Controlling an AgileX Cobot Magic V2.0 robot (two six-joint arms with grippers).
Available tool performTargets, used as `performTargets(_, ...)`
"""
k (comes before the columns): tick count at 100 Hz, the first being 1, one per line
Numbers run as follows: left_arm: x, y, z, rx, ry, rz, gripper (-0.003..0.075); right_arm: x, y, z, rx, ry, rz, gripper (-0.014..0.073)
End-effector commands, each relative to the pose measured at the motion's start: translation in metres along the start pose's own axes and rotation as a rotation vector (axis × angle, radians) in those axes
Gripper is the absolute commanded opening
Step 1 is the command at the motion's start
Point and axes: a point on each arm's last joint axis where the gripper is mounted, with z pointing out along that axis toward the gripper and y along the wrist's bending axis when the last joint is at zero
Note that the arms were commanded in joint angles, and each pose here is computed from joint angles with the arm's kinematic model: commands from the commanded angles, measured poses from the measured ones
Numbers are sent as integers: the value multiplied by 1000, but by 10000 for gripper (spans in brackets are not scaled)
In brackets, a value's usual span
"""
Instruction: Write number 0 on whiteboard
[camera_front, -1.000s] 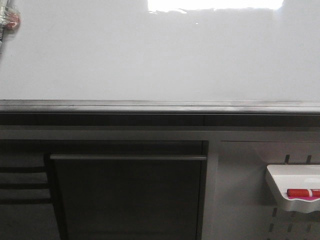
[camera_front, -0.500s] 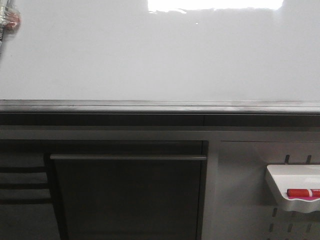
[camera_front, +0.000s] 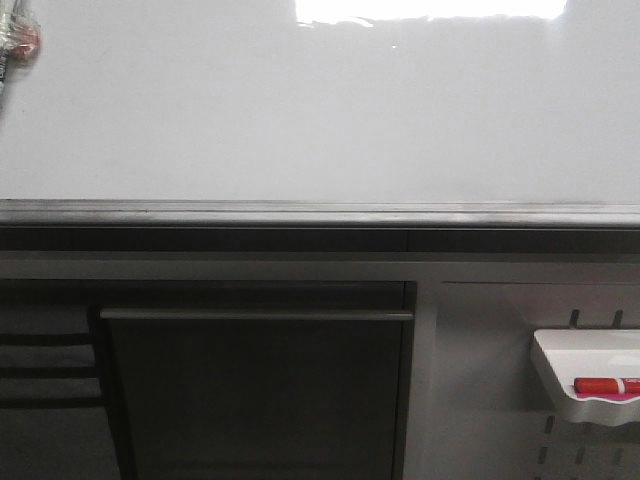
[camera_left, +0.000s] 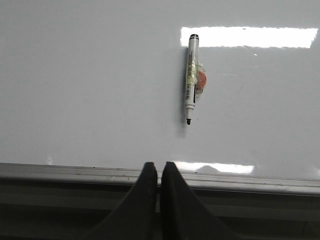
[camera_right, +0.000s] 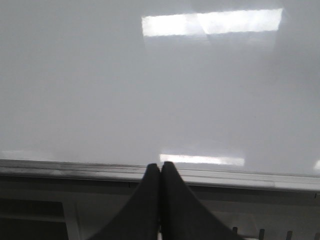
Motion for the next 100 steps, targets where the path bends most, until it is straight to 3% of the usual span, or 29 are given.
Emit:
performTargets(1,0,1,-2,-6,-73,-7,-20,-4,2,-1,-19,-79,-12,-73)
performTargets(26,-14,1,-3,-10,-168,-15,-20,-24,1,-3,-19,-139,100,-73)
performTargets(50,-82,-3,-14,4,-282,-16,-20,-81,-4,-9,26,-94,115,-73)
performTargets(60,-108,-5,-12,11,-223,2,-20,-103,-6,-3,56,9,117,-73)
performTargets(76,-136,-7,5,18,-17,32,-20,-129,-10,16,105,196,102,-73)
performTargets(90,-144,-8,24,24,165,33,-20,-134,-12,36,133,347,99,-73)
performTargets(100,-143,-8,37,23,200,32,-20,-130,-12,48,136,398,96,-73)
